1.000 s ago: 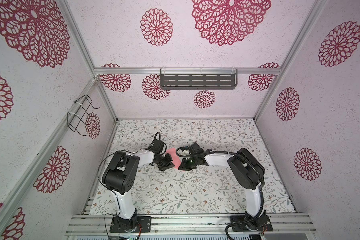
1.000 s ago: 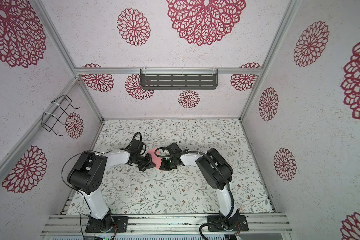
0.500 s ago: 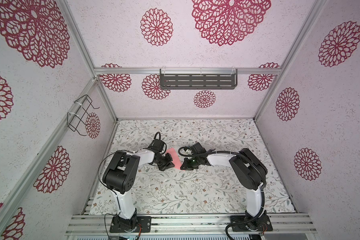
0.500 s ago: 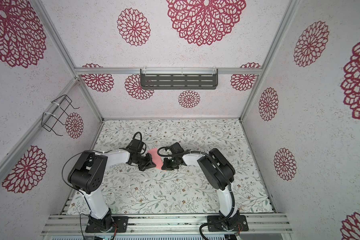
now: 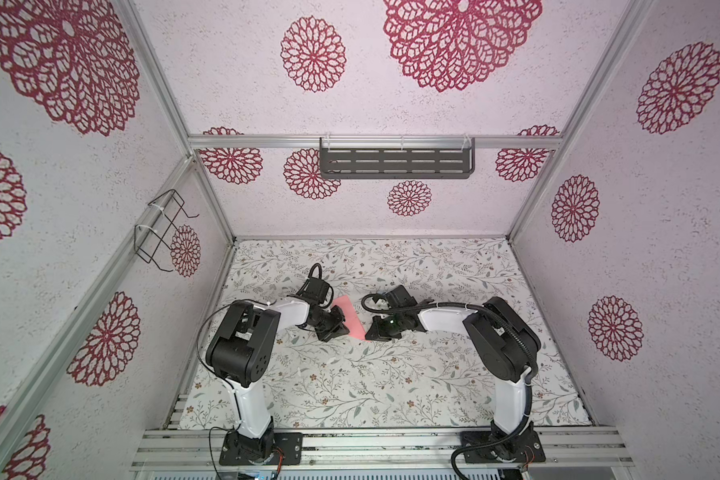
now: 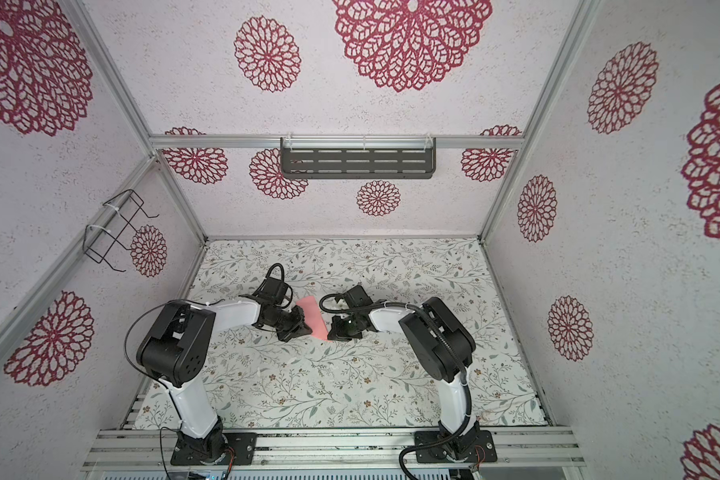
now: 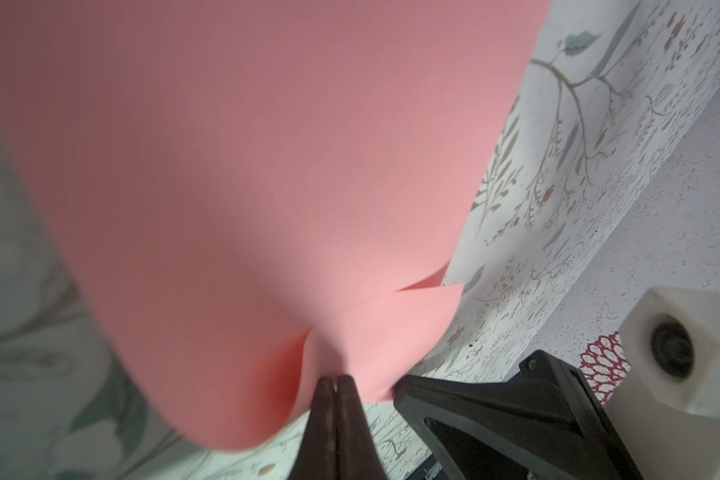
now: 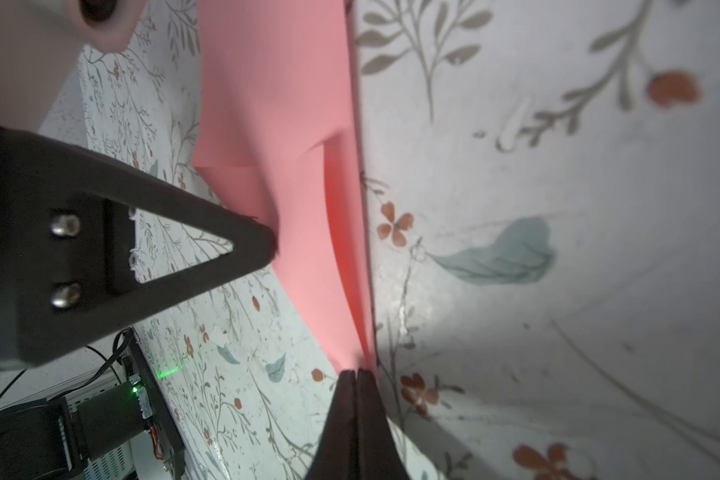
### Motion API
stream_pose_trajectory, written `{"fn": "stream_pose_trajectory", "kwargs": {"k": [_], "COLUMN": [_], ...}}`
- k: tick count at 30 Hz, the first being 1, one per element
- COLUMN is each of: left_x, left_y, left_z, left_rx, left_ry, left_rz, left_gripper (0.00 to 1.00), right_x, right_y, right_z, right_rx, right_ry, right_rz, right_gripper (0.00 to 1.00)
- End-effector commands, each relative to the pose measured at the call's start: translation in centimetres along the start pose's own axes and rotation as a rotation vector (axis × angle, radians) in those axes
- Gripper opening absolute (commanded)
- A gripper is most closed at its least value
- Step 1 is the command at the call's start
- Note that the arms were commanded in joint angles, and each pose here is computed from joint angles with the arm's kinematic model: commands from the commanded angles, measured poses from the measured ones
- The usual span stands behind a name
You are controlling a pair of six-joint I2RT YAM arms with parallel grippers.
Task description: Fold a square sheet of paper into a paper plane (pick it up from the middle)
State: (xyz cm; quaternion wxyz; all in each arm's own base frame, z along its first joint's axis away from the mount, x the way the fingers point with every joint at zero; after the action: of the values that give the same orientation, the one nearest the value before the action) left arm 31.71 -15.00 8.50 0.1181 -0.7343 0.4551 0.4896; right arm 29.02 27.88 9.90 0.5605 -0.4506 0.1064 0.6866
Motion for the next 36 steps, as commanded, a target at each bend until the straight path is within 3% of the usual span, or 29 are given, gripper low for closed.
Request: {"fn": "stream_pose_trajectory", "kwargs": {"k": [1, 6, 11, 17, 23, 28, 36], "left_x": [3.0, 2.8, 2.7, 2.7, 2.8, 2.7, 2.9], "left_y": [-0.2, -0.2, -0.3, -0.3, -0.3, -0.3, -0.3], "left_z": [6.3, 6.0, 5.6, 5.6, 5.4, 5.3, 5.3], "left_rx": [-0.097, -0.093, -0.083, -0.082, -0.080, -0.076, -0.072], "left_ry": [-0.328, -0.318, -0.304, -0.302, -0.298, -0.297, -0.301], "left_rz": [-0.058, -0.060, -0.063, -0.063, -0.061, -0.061, -0.059], "left_gripper": [0.00, 0.00, 0.00, 0.00, 0.00, 0.00, 0.00], "right_x": [-1.0, -2.1, -4.9, -5.0, -2.6, -1.3, 0.3], "right_y": [1.3, 1.3, -1.0, -2.0, -2.7, -2.7, -2.1], "right_z": [-0.4, -0.1, 2.8, 5.2, 4.7, 4.4, 2.8], "right_rx": [0.034, -0.003, -0.136, -0.212, -0.060, 0.005, 0.106], "right_ry": [0.044, 0.051, 0.005, -0.019, -0.028, -0.030, 0.020], "right_rz": [0.048, 0.035, -0.128, -0.205, -0.135, -0.092, -0.020], "right_gripper": [0.06, 0.05, 0.09, 0.15, 0.11, 0.12, 0.05]}}
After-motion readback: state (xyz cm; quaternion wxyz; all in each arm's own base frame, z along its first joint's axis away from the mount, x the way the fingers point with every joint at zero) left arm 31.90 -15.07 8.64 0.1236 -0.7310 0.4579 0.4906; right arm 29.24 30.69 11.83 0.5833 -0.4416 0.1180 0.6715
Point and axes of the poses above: each gripper's point midway between its finger pads, its own x axis out along the fingers, its own z axis along the line the jaws close on, y = z × x, the point moved 10 cm from there along -x, back along the fingers, and after that the axes turned 14 degrees about -x, right-handed, at the moved point
